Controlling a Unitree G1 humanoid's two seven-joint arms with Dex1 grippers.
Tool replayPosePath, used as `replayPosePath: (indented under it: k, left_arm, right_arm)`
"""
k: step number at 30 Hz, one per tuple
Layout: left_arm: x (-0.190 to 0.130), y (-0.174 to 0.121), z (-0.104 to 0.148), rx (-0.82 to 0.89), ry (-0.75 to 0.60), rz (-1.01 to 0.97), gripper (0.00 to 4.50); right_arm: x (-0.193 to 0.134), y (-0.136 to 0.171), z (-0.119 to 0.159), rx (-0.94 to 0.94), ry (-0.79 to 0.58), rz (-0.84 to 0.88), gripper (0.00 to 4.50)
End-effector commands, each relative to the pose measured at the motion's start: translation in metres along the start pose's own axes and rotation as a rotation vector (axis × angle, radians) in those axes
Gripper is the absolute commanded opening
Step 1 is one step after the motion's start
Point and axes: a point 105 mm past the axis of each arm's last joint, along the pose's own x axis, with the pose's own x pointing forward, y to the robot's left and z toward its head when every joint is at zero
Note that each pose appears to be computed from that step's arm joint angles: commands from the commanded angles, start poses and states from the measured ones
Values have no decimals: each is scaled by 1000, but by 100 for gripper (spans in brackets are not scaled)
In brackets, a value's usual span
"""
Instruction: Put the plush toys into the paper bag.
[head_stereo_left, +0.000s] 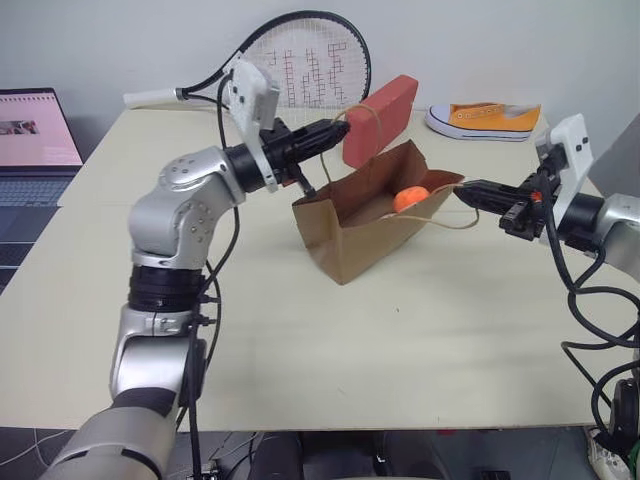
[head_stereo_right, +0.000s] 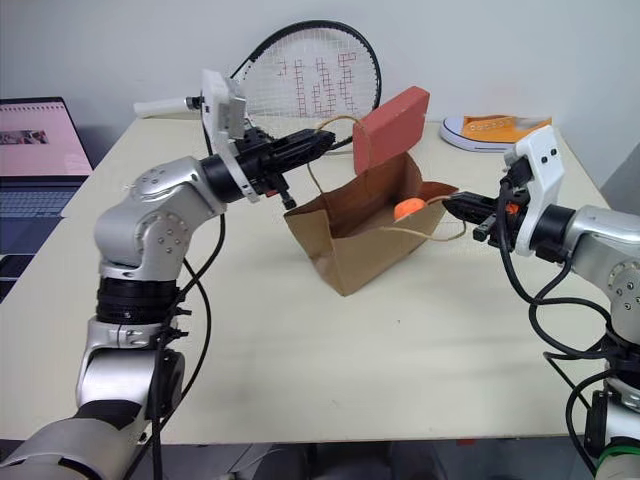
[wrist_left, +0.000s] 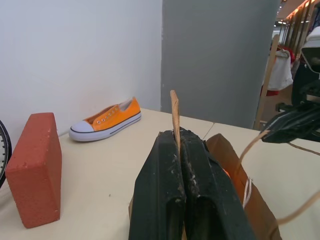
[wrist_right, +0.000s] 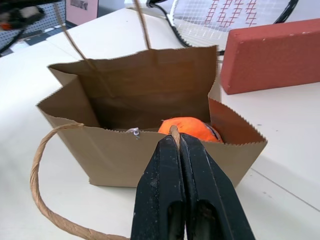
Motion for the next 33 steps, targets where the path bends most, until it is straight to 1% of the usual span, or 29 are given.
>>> replayPosePath:
  k: [1, 6, 11, 13, 14, 17, 20, 22, 27, 28, 29, 31, 33]
  left_arm:
    - [12, 2, 10, 29, -28, 7, 0]
    - [21, 6, 6, -18, -15, -1, 0]
    - [26, 0, 4, -25, -10, -41, 0]
    - [26, -3, 1, -19, 1, -64, 0]
    - [25, -6, 1, -19, 8, -90, 20]
    - [20, -12, 1, -1, 16, -135, 90]
    - [12, -13, 4, 29, 25, -159, 179]
    - [5, -11, 7, 40, 26, -155, 242]
    - [-21, 3, 10, 53, 27, -63, 396]
    - [-25, 5, 10, 51, 24, -53, 426]
    - [-32, 7, 9, 49, 29, -35, 448]
    - [-47, 11, 4, 51, 49, -9, 448]
    - [-61, 10, 0, 51, 71, 4, 448]
  right_arm:
    - [-5, 0, 12, -5, -18, 5, 4]
    - [-7, 5, 17, 38, -14, 39, 4]
    - [-2, 1, 9, 50, 9, 8, 4]
    - [0, -2, 10, 66, -5, -11, 4]
    - [1, -6, 11, 65, -12, -36, 1]
    - [2, -8, 14, 60, -31, -51, 63]
    - [0, -9, 21, 48, -49, -46, 164]
    - [-3, -9, 27, 33, -65, -40, 240]
    - [-15, -8, 44, -27, -118, -19, 420]
    - [-17, -8, 46, -38, -120, -15, 450]
    - [-21, -8, 48, -53, -129, -10, 450]
    - [-28, -11, 55, -92, -158, -24, 450]
    - [-36, -13, 60, -172, -180, -42, 450]
